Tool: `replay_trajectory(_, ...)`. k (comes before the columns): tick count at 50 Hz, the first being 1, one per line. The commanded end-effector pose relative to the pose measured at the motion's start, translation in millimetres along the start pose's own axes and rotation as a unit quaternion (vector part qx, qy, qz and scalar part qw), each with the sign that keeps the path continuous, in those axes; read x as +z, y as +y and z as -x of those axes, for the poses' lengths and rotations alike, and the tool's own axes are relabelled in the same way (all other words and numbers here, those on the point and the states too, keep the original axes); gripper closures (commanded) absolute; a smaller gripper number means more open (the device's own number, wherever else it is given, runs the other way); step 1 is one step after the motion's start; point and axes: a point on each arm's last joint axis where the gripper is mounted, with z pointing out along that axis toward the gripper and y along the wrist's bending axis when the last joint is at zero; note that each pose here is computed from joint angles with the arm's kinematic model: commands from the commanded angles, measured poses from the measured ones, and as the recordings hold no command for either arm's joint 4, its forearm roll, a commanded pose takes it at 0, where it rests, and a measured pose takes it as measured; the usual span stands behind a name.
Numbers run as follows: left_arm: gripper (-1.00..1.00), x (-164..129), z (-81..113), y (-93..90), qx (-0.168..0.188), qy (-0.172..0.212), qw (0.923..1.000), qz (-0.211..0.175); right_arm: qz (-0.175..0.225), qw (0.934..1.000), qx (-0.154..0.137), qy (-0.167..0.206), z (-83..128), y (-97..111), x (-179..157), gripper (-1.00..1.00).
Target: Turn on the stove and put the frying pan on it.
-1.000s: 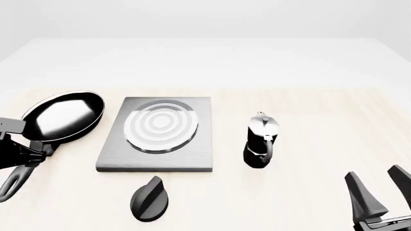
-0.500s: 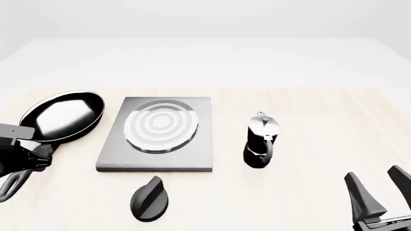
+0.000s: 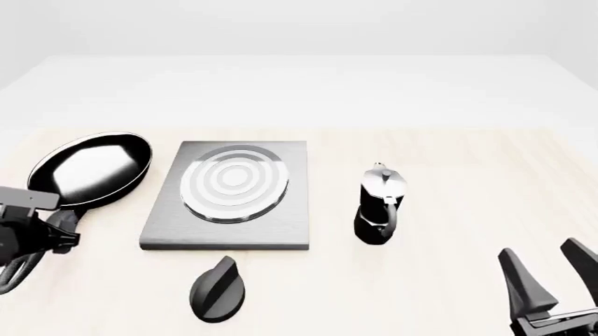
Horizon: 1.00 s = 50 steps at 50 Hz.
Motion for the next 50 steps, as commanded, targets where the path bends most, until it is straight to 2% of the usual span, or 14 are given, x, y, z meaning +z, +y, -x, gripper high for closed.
replay_trajectory(1,-1.0,14.1,-6.9,0.4,0.002,0.008,1.0,0.001,0.0,1.0,-0.001,0.003,0.0,-0.1,1.7,-1.0)
replay_trajectory(19,-1.0,14.2,-9.8,-3.4,0.006,0.004,1.0,0.0,0.0,1.0,-0.002,0.004,-0.5,0.0,1.0,-1.0)
replay_trajectory(20,1.0,9.8,-7.6,-4.1,0.008,-0.003,1.0,0.002,0.0,1.0,-0.002,0.004,-0.5,-0.1,0.8,-1.0)
replay_trajectory(28,1.0,-3.0,0.5,-6.4,0.008,-0.017,0.9998,0.0,0.0,1.0,-0.002,0.003,-0.4,0.0,0.4,-1.0)
replay_trajectory(42,1.0,-45.9,33.9,-5.3,-0.005,-0.062,0.998,-0.002,0.002,1.0,-0.003,0.0,0.0,0.3,0.2,-1.0)
replay_trajectory(50,1.0,-65.2,42.9,-6.2,-0.001,-0.077,0.997,-0.005,0.004,1.0,-0.001,-0.001,0.5,0.4,0.7,-1.0)
